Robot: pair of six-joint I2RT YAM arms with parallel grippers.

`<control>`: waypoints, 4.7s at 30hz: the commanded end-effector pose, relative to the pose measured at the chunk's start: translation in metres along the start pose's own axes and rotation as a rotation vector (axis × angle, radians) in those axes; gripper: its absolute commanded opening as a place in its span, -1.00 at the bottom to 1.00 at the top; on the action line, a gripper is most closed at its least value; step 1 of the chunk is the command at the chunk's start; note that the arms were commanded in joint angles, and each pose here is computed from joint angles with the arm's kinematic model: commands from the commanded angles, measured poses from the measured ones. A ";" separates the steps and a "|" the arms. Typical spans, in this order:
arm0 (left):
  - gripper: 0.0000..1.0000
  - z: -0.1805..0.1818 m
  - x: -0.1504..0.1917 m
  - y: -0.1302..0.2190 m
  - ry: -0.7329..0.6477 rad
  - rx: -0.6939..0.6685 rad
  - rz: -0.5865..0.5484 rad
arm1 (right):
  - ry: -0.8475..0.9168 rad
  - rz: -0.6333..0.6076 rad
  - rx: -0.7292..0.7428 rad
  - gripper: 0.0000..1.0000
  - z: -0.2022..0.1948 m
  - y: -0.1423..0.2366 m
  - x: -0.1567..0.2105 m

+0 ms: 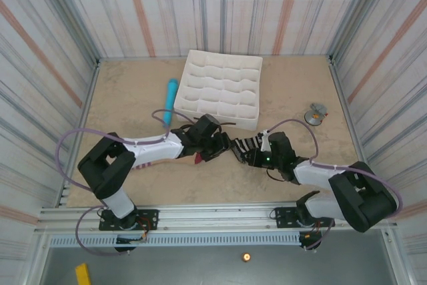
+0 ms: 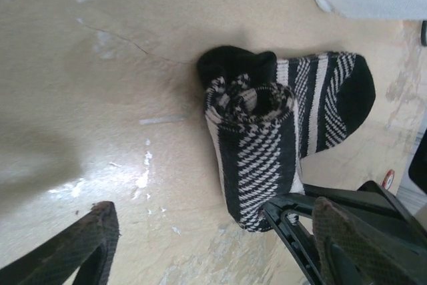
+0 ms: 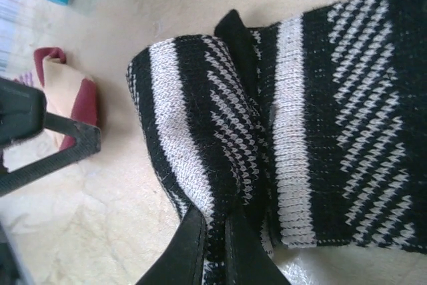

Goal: Roll the socks

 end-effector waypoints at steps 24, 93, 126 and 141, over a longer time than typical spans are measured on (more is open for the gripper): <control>-0.14 0.009 -0.008 -0.040 -0.054 -0.115 0.029 | -0.369 0.227 0.066 -1.00 -0.047 -0.013 0.031; -1.00 0.053 0.026 -0.003 0.132 -0.233 0.180 | 1.105 -0.286 0.582 -0.17 0.060 -0.040 0.046; 0.68 0.015 -0.017 0.053 -0.052 -0.214 -0.118 | 0.254 0.098 0.286 -1.00 -0.030 -0.021 0.064; 0.48 0.004 -0.011 0.031 -0.123 -0.207 -0.088 | -0.239 0.164 0.201 -1.00 -0.050 -0.009 0.052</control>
Point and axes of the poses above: each hand's point on the last joint's axis, 136 mm out from that joint toward the fingers, its own y axis back along the fingers, its own z axis along the line the jaws close on, x = y × z, the point moved 1 cm from there along y, back along the fingers, and after that the axes turned 5 degrees about -y, right-handed, at the moved point
